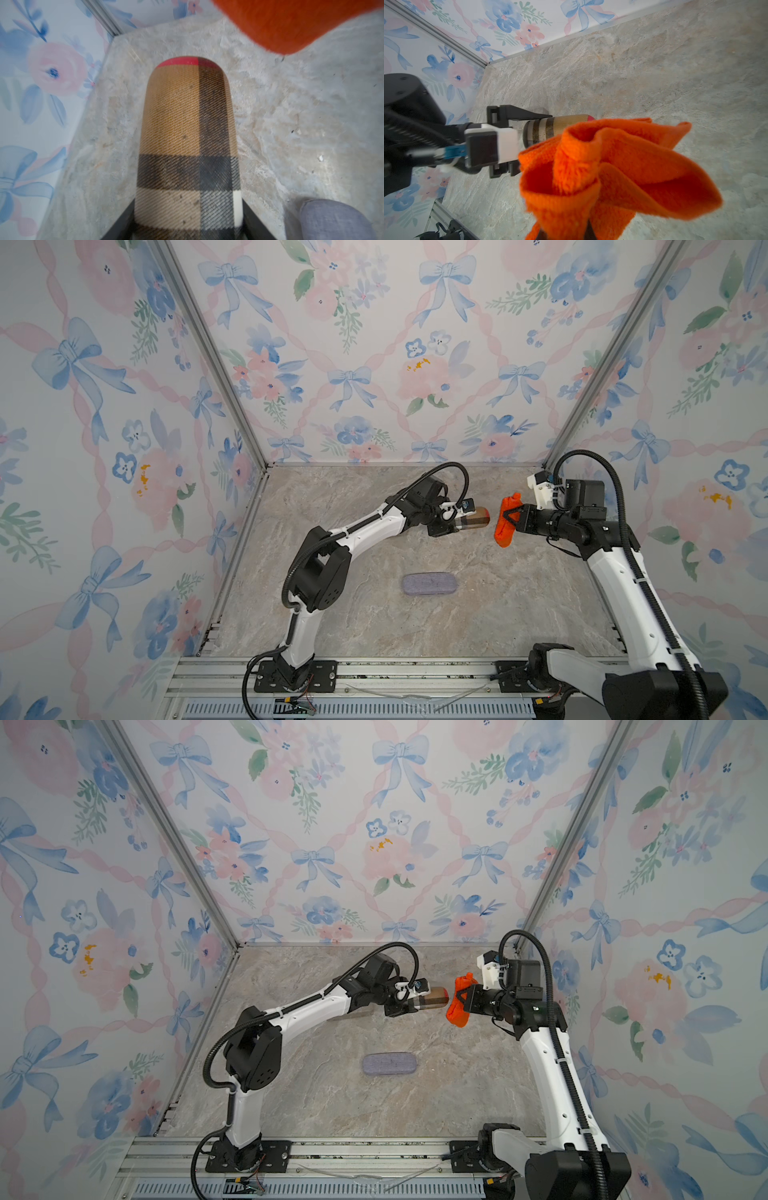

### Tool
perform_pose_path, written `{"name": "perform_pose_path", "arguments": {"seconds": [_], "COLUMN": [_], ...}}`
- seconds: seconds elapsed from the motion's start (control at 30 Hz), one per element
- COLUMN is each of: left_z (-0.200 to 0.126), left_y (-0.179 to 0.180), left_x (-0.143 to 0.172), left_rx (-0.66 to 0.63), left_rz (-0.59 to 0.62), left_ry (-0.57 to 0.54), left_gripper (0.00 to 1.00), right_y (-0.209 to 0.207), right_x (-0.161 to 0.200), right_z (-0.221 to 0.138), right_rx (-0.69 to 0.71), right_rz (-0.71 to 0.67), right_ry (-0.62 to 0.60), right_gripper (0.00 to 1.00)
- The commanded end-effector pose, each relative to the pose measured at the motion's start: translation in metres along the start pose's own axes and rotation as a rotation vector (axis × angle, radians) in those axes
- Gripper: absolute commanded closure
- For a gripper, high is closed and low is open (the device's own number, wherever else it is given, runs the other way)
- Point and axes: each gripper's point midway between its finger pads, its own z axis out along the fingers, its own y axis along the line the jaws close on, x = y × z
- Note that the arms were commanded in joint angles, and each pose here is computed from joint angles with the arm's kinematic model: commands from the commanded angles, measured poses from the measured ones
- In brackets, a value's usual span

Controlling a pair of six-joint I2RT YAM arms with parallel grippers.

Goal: Wipe the eyeglass case
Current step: Wipe the dirt from the eyeglass case.

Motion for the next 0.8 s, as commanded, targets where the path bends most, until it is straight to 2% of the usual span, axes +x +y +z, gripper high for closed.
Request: {"name": "perform_pose_path", "arguments": {"seconds": [0.0,0.2,0.33,0.43,0.5,0.67,0.77], "left_z": [-0.024,-0.051,-0.062,-0.067,-0.073,-0.098,-0.108], "left_y": [-0.005,-0.021,-0.023,-0.023,-0.024,-0.030,-0.035], "left_x": [-0.027,-0.052,-0.067,-0.071,-0.074,-0.084,-0.089], "left_rx": [-0.037,-0.038,-0.056,-0.069,-0.074,-0.093,-0.105], "left_rz": [-0.002,-0.028,-0.031,-0.027,-0.027,-0.008,0.009], "left_ry": [-0.098,-0.175,-0.246,-0.264,-0.282,-0.334,-0.347], "left_gripper": [0.68,0.68,0.68,0.69,0.68,0.68,0.68], "right_y": [0.026,0.063,0.108,0.126,0.117,0.060,0.067], "right_x": [-0.007,0.022,0.038,0.036,0.029,0.009,0.012], "right_z": [-0.006,0.032,0.052,0.051,0.044,0.023,0.027], "right_rx": [-0.057,-0.157,-0.324,-0.416,-0.419,-0.254,-0.282], "right_rz": [-0.070,-0.111,-0.099,-0.080,-0.065,-0.044,-0.026], "right_ry": [-0.003,0.110,0.149,0.153,0.141,0.102,0.114], "right_gripper": [1.00,1.00,1.00,1.00,1.00,1.00,1.00]}}
